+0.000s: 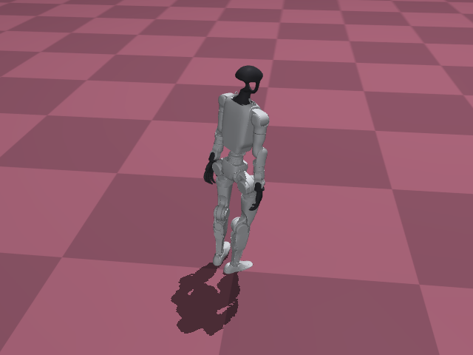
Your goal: Upper body actions
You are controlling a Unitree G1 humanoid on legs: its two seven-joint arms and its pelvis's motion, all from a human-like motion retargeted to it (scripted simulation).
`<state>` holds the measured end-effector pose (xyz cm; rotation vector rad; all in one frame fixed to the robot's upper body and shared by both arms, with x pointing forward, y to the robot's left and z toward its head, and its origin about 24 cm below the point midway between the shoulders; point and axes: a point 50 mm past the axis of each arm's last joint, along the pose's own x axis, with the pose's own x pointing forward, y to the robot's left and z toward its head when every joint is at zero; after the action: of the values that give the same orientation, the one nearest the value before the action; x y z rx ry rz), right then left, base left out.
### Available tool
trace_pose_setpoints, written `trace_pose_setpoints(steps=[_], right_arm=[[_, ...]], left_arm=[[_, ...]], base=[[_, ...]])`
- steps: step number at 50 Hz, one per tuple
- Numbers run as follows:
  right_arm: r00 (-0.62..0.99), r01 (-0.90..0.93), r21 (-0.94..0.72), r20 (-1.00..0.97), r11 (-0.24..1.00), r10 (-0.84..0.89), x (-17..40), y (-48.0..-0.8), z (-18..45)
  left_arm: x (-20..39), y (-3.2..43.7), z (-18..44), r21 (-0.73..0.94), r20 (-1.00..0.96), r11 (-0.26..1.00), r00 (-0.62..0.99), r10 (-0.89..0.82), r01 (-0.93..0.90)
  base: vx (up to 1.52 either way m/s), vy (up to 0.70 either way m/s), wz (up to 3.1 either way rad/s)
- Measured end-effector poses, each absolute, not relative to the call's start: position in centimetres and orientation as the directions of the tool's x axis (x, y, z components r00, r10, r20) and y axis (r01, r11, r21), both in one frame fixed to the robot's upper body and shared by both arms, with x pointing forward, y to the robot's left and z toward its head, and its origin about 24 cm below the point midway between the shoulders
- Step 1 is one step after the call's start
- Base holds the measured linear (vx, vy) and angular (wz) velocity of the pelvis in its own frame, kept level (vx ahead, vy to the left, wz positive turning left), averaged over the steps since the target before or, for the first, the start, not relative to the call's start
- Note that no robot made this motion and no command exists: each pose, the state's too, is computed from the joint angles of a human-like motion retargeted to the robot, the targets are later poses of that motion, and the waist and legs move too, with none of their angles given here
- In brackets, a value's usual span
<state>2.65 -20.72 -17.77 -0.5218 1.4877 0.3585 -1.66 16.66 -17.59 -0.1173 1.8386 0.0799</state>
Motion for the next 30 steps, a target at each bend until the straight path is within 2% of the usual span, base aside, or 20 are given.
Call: trace_pose_setpoints(steps=[6, 10, 13, 16, 20, 23, 30], right_arm=[[0.046, -0.494, -0.102, -0.995, 0.864, -0.091, 2.2, -20.0, -17.9], [0.025, -0.452, -0.134, -0.990, 0.882, -0.138, 2.0, -20.5, -17.8], [0.025, -0.433, -0.159, -0.986, 0.887, -0.164, 2.0, -20.8, -17.7], [0.037, -0.439, -0.160, -0.986, 0.884, -0.160, 2.9, -20.8, -17.6], [0.074, -0.440, -0.128, -0.992, 0.889, -0.106, 6.3, -19.5, -17.5], [0.197, -0.439, -0.093, -0.980, 0.894, -0.006, 11.8, -17.4, -16.6], [0.541, -0.459, -0.074, -0.814, 0.885, 0.213, 24.4, -13.0, -10.9]], left_arm=[[1.0, 18.1, -17.8, 0.048, -0.984, 0.999, -0.170, 0.045, -0.018], [3.1, 18.0, -17.9, 0.062, -0.995, 0.997, -0.077, 0.057, -0.054], [2.5, 17.4, -18.0, 0.088, -0.995, 0.987, -0.061, 0.080, -0.138], [-0.4, 16.3, -18.1, 0.079, -0.989, 0.971, -0.141, 0.048, -0.223], [-6.0, 14.9, -17.3, -0.032, -0.944, 0.965, -0.309, -0.113, -0.258], [-8.9, 15.3, -16.6, -0.126, -0.893, 0.973, -0.405, -0.197, -0.196], [-14.5, 17.8, -14.5, -0.107, -0.789, 0.993, -0.604, -0.114, -0.048]], base=[[0.08, -0.10, -0.16], [0.02, -0.06, -0.11], [0.12, -0.05, -0.19], [0.16, -0.05, 0.06], [0.14, -0.04, 0.30], [-0.07, -0.10, -0.22], [-0.02, -0.11, 0.02]])
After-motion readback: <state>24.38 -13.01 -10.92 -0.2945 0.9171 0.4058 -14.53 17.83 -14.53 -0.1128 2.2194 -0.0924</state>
